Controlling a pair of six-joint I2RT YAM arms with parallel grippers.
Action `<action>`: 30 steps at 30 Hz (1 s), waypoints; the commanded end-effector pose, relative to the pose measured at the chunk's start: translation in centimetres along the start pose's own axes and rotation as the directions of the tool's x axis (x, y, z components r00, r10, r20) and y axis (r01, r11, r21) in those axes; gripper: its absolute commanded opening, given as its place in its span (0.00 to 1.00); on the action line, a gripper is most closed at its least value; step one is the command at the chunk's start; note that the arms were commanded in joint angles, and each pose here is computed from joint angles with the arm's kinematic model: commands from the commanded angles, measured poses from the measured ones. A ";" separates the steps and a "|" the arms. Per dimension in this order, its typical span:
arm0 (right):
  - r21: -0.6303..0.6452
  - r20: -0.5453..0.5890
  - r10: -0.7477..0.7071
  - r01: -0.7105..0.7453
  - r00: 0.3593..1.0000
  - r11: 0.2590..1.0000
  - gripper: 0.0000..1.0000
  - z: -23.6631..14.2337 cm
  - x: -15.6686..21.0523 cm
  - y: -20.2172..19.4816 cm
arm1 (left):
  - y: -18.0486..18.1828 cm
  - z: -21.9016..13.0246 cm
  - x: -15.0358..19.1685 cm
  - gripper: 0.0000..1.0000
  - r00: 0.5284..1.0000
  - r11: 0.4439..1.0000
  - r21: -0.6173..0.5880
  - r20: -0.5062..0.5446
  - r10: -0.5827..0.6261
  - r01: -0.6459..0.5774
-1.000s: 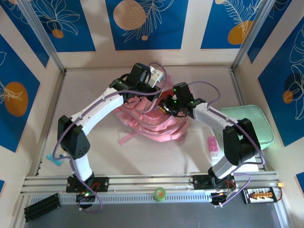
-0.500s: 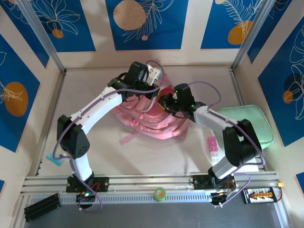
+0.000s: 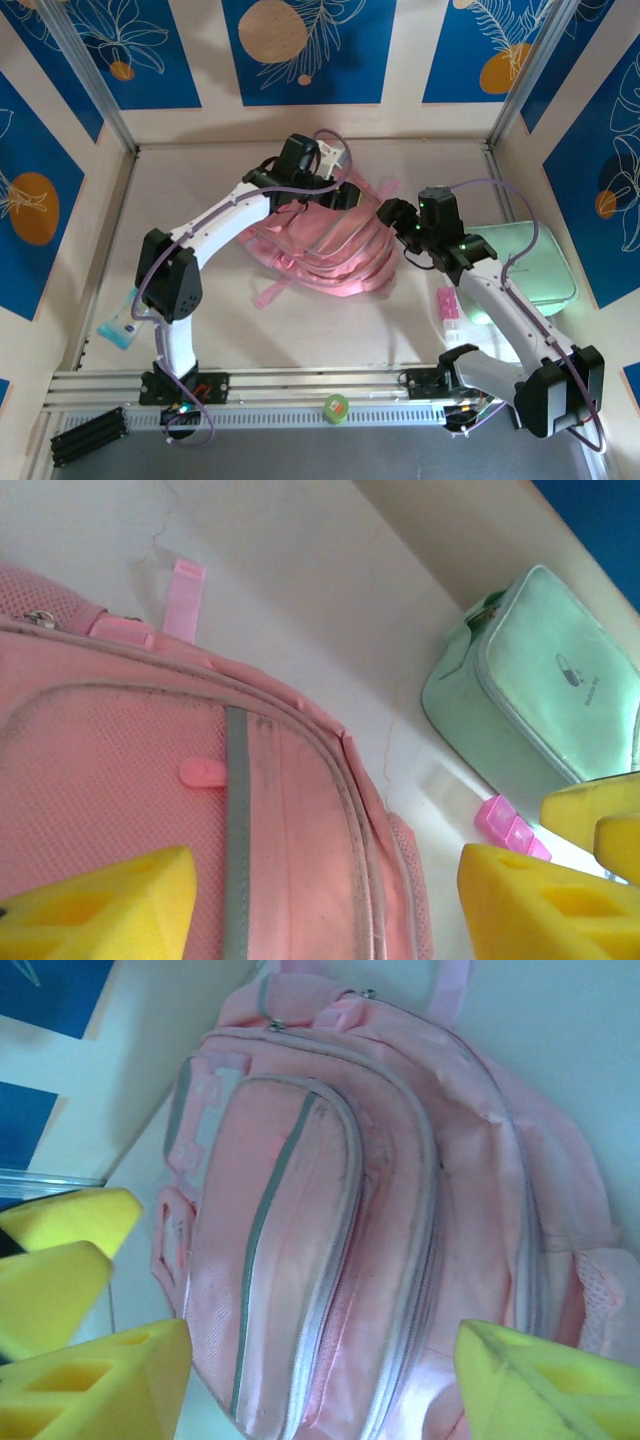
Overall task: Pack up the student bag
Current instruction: Close the student bag at the top-center of the table, then move the student bag to the center of the table.
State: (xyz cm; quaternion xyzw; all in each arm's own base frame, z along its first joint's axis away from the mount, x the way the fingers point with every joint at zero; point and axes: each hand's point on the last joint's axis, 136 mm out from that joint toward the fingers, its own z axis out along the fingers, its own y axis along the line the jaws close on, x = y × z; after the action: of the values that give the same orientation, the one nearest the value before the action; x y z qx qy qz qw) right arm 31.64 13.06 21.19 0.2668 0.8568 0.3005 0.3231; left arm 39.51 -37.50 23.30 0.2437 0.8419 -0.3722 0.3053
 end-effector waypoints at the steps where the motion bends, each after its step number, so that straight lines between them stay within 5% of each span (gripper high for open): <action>1: 0.043 -0.004 -0.051 0.052 0.999 0.998 0.73 -0.3 -0.3 -0.2 | 2.1 -3.1 -2.0 0.73 0.981 0.987 0.055 0.114 -0.157 0.151; 7: 0.070 -0.116 -0.102 0.111 0.988 0.991 0.77 2.2 2.1 -0.4 | 9.4 -8.0 2.6 0.77 0.907 0.921 -0.065 0.212 -0.364 0.385; 13: 0.111 -0.238 -0.159 0.190 0.958 0.976 0.77 4.6 4.6 -0.5 | 13.0 -10.3 10.0 0.77 0.874 0.835 -0.258 0.180 -0.452 0.485; 24: 0.153 -0.332 -0.170 0.231 0.928 0.961 0.76 6.9 6.7 -1.1 | 11.3 -7.3 11.9 0.59 0.806 0.803 -0.079 0.089 -0.585 0.591; 30: 0.133 -0.348 -0.189 0.248 0.918 0.960 0.55 7.5 7.0 -0.9 | 10.1 -6.2 12.0 0.46 0.815 0.814 -0.045 0.051 -0.577 0.579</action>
State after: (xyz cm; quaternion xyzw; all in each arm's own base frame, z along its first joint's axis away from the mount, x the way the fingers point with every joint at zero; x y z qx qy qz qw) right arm 31.96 18.69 12.55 0.1613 0.9458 0.2140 0.1832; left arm 36.00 -22.27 12.58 -0.0684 0.8948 -0.3897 0.2070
